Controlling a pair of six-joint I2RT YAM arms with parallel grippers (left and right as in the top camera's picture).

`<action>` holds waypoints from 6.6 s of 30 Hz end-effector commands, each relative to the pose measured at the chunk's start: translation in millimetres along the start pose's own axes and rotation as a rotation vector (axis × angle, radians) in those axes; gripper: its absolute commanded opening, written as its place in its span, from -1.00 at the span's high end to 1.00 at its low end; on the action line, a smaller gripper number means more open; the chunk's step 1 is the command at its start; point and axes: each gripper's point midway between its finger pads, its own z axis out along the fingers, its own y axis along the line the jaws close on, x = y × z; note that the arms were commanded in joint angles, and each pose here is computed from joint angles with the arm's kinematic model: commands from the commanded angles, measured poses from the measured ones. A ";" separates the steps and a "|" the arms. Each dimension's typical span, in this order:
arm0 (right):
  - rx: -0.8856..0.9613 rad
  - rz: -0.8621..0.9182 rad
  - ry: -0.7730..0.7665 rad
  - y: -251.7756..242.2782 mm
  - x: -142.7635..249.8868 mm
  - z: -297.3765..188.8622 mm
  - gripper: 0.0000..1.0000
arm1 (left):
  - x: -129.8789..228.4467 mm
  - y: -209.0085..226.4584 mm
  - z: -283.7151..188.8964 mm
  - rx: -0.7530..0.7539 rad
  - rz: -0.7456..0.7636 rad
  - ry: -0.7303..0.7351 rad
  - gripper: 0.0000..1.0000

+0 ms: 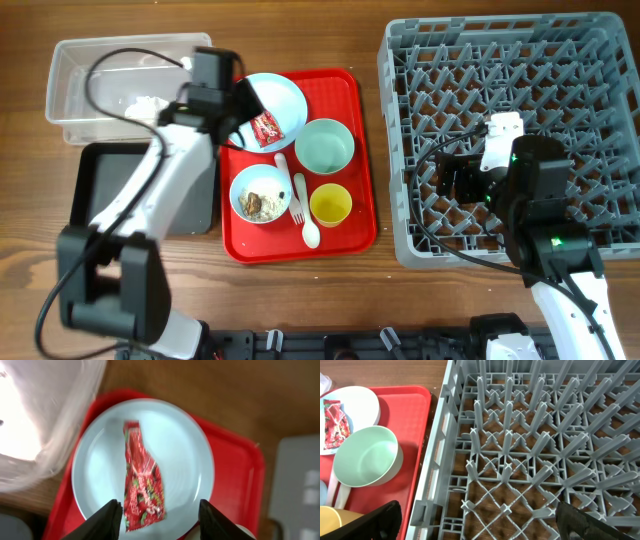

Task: Sort waste into correct bins and load items into the dishwasher rack
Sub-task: 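Grasp the red wrapper on the plate with the left gripper, then drop the red wrapper into the clear bin with the left gripper, then grasp the rim of the rice bowl with the left gripper, then tip the rice bowl over the black tray to empty the food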

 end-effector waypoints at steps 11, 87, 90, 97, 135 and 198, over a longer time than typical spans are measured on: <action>-0.022 0.006 -0.026 3.4 -10.9 -4.5 -0.99 | 44.9 23.4 101.3 -0.177 0.088 0.020 -0.23; -0.032 0.006 -0.026 5.2 -10.8 -4.7 -0.99 | 189.1 16.0 -4.9 -0.300 0.442 0.521 0.53; -0.033 0.006 -0.026 5.2 -10.8 -4.7 -1.00 | 189.9 16.0 -4.5 -0.299 0.441 0.524 0.67; -0.032 0.006 -0.026 5.2 -10.8 -4.7 -0.99 | 191.2 17.5 -4.6 -0.305 0.442 0.531 0.89; -0.032 0.005 -0.026 5.2 -10.8 -4.7 -1.00 | 34.8 70.1 -118.5 0.329 0.085 0.347 0.92; -0.032 0.005 -0.023 5.2 -10.0 -4.6 -0.99 | 6.6 107.6 -117.3 0.717 -0.442 0.463 0.92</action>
